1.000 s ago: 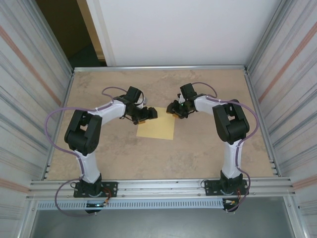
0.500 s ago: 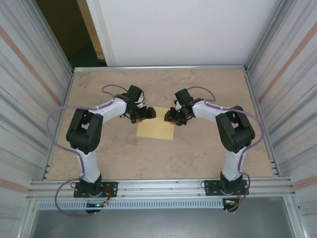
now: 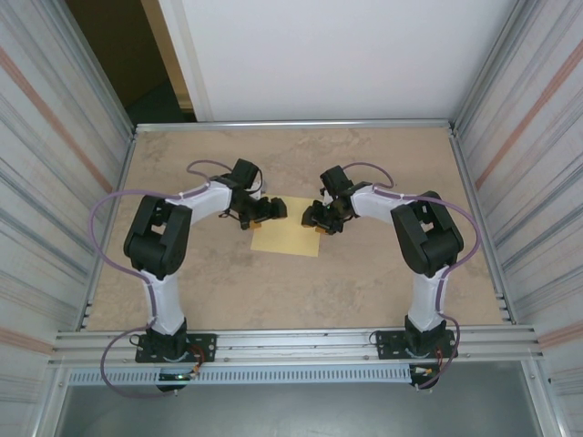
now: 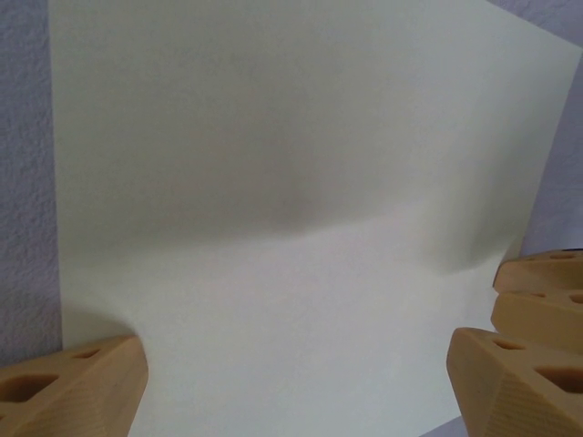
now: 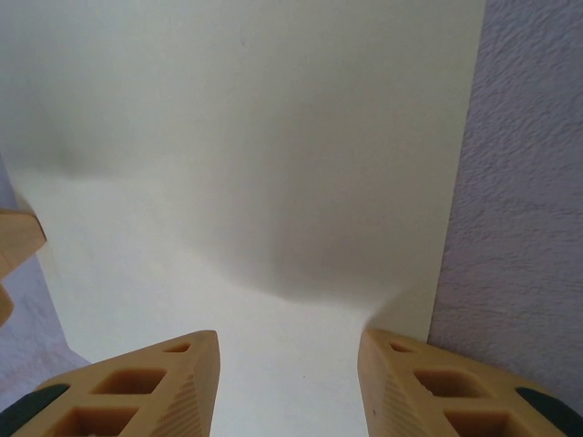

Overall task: Fold a paper plane with a square sheet of paper (pick it up from the middle)
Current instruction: First fold in half a square sheet of paper at the center of the table.

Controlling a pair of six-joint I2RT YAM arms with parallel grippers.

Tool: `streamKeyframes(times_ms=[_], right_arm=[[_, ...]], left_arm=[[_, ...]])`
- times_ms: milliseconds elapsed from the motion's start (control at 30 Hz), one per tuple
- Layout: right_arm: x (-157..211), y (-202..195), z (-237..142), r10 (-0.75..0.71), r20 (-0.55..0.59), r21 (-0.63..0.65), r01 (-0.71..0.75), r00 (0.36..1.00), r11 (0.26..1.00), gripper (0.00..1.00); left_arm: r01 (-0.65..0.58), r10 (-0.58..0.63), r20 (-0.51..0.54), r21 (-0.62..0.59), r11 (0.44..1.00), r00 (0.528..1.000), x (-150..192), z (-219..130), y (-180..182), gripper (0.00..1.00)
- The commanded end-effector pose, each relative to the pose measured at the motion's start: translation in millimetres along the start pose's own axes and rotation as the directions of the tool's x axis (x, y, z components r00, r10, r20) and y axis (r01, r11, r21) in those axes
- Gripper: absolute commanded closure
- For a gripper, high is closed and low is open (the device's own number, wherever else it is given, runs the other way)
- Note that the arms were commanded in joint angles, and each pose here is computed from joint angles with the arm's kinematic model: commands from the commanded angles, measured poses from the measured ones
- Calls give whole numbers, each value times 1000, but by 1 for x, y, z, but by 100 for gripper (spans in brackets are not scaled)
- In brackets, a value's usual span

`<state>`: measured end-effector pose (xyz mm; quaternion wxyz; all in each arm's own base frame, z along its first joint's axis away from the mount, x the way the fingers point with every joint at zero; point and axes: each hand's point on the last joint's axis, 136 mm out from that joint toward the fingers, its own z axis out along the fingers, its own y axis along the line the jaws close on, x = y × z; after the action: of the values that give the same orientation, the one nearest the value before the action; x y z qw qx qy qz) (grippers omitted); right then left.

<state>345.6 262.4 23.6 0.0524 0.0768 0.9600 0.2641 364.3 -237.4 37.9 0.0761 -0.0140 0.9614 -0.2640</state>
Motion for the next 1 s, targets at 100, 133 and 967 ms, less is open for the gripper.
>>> streamKeyframes(times_ms=[100,133,967], right_arm=[[2,-9,27,64,-44,-2,-64,997,998,55],[1,-7,28,65,-45,-12,-66,997,998,55],[14,36,58,3,-156,-140,-25,988,990,61]], left_arm=[[61,-62,-44,-17,998,997,21,14,22,10],[67,-67,-43,-15,998,997,22,14,23,10],[100,-99,22,-10,995,995,17,6,32,17]])
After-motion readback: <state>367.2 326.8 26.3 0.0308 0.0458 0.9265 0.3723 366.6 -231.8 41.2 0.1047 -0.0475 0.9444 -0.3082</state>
